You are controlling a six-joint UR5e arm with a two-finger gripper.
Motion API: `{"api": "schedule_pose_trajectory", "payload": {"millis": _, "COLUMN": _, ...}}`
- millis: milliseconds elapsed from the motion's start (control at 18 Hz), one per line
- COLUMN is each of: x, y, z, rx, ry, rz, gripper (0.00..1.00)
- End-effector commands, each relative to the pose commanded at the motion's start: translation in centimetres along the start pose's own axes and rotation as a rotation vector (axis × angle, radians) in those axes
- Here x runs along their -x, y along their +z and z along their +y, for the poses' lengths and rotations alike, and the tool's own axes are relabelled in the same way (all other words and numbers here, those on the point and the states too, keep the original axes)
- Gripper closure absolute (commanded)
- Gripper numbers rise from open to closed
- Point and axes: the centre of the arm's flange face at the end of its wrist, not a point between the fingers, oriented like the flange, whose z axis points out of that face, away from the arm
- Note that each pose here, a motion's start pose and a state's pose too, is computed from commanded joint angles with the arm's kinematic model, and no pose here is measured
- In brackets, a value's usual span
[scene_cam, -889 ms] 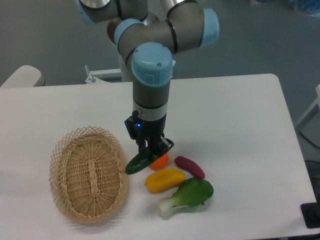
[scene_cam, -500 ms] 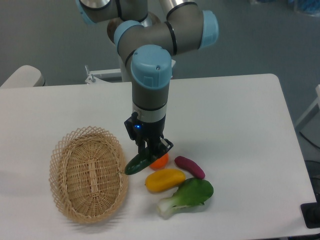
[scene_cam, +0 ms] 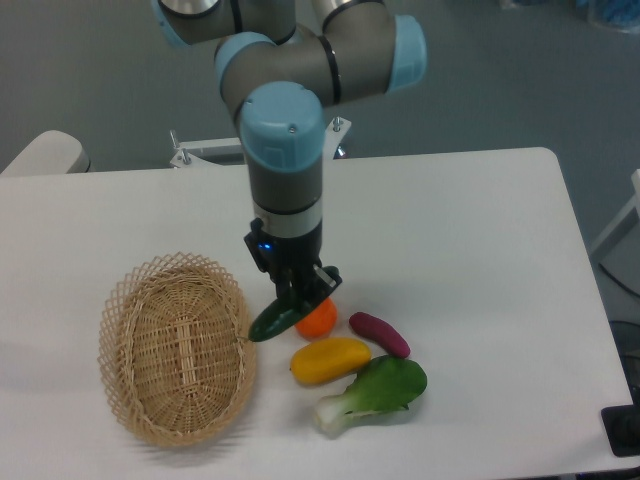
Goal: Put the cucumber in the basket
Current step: 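Close the gripper on the green cucumber and lift it, then carry the held cucumber over the wicker basket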
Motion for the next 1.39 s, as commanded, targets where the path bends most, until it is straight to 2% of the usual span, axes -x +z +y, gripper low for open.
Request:
{"api": "schedule_pose_trajectory", "payload": {"millis": 111, "x": -1.7, "y": 0.6, "z": -1.0, "rx": 0.019, "ry": -0.095, "rz": -0.001, "gripper": 0.88}}
{"api": "schedule_pose_trajectory", "payload": {"millis": 278, "x": -3.6, "y": 2.3, "z": -2.3, "rx": 0.050, "ry": -0.306, "rz": 0.002, "gripper": 0.88}}
{"api": "schedule_pose_trajectory", "payload": {"millis": 389, "x": -5.1, "y": 3.3, "z": -3.3, "rx": 0.066, "ry": -0.345, "rz": 0.013, "gripper": 0.88}}
{"api": "schedule_pose_trajectory", "payload": {"millis": 500, "x": -8.0, "y": 4.9, "z": -4.7, "rx": 0.087, "ry": -0.312, "rz": 0.027, "gripper": 0.88}}
{"api": "schedule_pose_trajectory", "payload": {"millis": 667, "x": -10.6, "y": 7.3, "z": -6.7, "rx": 0.110, "ry": -0.327, "rz": 0.044, "gripper": 0.88}}
{"api": "schedule_pose_trajectory", "payload": {"millis": 1167, "x": -14.9, "y": 13.1, "z": -9.1, "rx": 0.174, "ry": -0.242, "rz": 0.086, "gripper": 0.88}}
{"api": "schedule_pose_trajectory", "payload": {"millis": 1389, "x": -15.9, "y": 14.3, "z": -9.8, "rx": 0.170, "ry": -0.215, "rz": 0.089, "gripper": 0.88}}
